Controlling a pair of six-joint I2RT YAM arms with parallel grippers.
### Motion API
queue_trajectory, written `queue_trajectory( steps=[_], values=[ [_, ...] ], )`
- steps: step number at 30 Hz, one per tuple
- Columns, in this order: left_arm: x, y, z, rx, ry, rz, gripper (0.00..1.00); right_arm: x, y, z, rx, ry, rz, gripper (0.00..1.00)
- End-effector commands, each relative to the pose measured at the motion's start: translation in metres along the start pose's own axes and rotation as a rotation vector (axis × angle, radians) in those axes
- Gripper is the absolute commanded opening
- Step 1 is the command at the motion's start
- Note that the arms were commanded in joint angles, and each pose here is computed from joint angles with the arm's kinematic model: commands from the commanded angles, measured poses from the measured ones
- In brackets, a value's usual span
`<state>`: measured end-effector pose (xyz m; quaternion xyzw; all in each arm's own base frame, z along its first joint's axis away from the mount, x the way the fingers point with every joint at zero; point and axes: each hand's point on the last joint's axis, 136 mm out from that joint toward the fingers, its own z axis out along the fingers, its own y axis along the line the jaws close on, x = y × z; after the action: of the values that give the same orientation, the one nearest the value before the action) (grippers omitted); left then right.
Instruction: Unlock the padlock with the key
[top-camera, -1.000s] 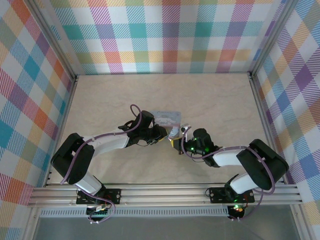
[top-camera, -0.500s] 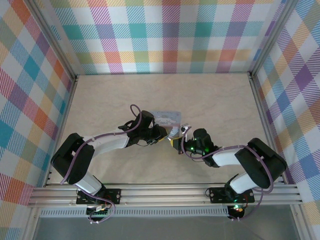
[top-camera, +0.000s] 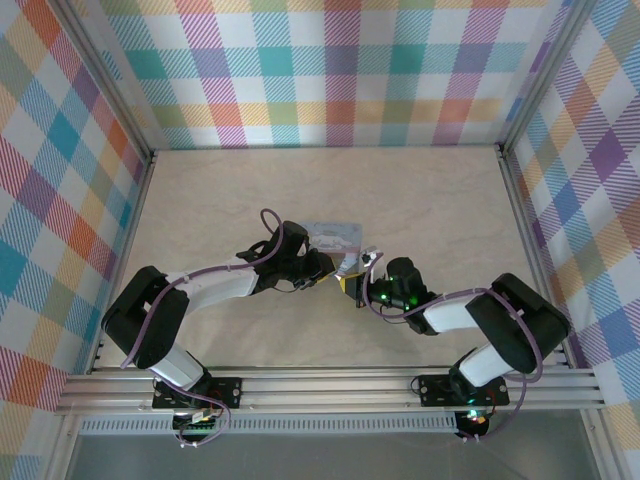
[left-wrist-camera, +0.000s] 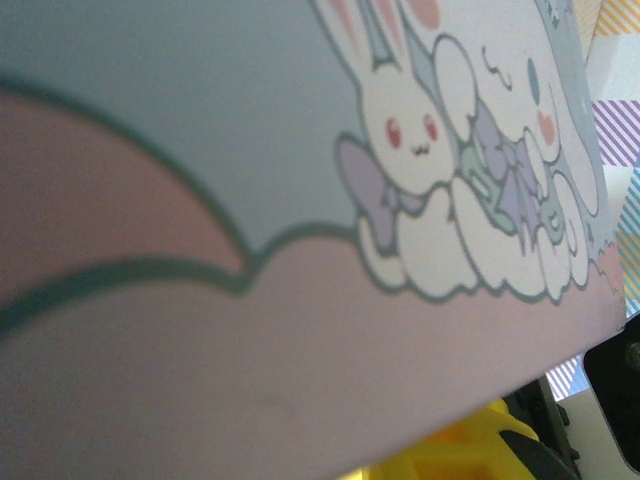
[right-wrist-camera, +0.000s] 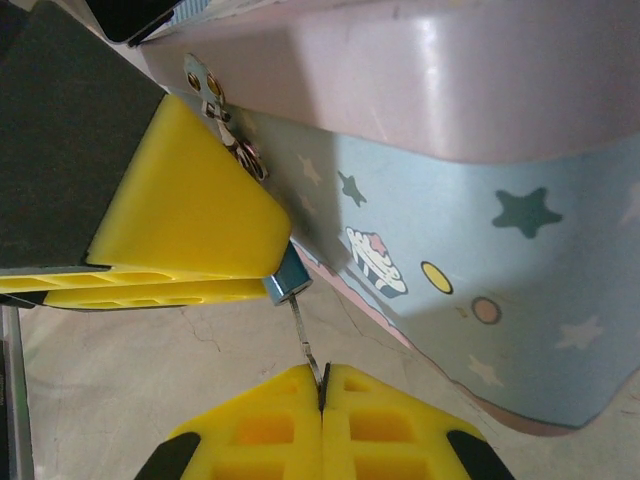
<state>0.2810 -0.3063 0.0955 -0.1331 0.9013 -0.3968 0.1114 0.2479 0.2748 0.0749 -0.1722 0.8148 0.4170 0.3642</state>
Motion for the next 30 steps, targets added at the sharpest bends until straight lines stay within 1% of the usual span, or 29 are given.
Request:
queue_trajectory(
  steps=[1,13,20,30],
  values=[
    [-0.008,-0.025,-0.010,0.082,-0.011,0.008,0.18,-0.004,0.007,0.001,-0.041,-0.025,-0.014,0.00],
    [-0.006,-0.027,-0.013,0.089,-0.004,0.013,0.18,-0.017,0.003,0.000,-0.046,-0.088,-0.013,0.00],
    [-0.004,-0.029,-0.013,0.094,0.008,0.017,0.19,-0.019,0.004,0.007,-0.067,-0.078,-0.033,0.00],
    [-0.004,-0.030,-0.013,0.094,0.008,0.019,0.18,-0.027,0.001,0.013,-0.053,-0.102,-0.106,0.00]
  ],
)
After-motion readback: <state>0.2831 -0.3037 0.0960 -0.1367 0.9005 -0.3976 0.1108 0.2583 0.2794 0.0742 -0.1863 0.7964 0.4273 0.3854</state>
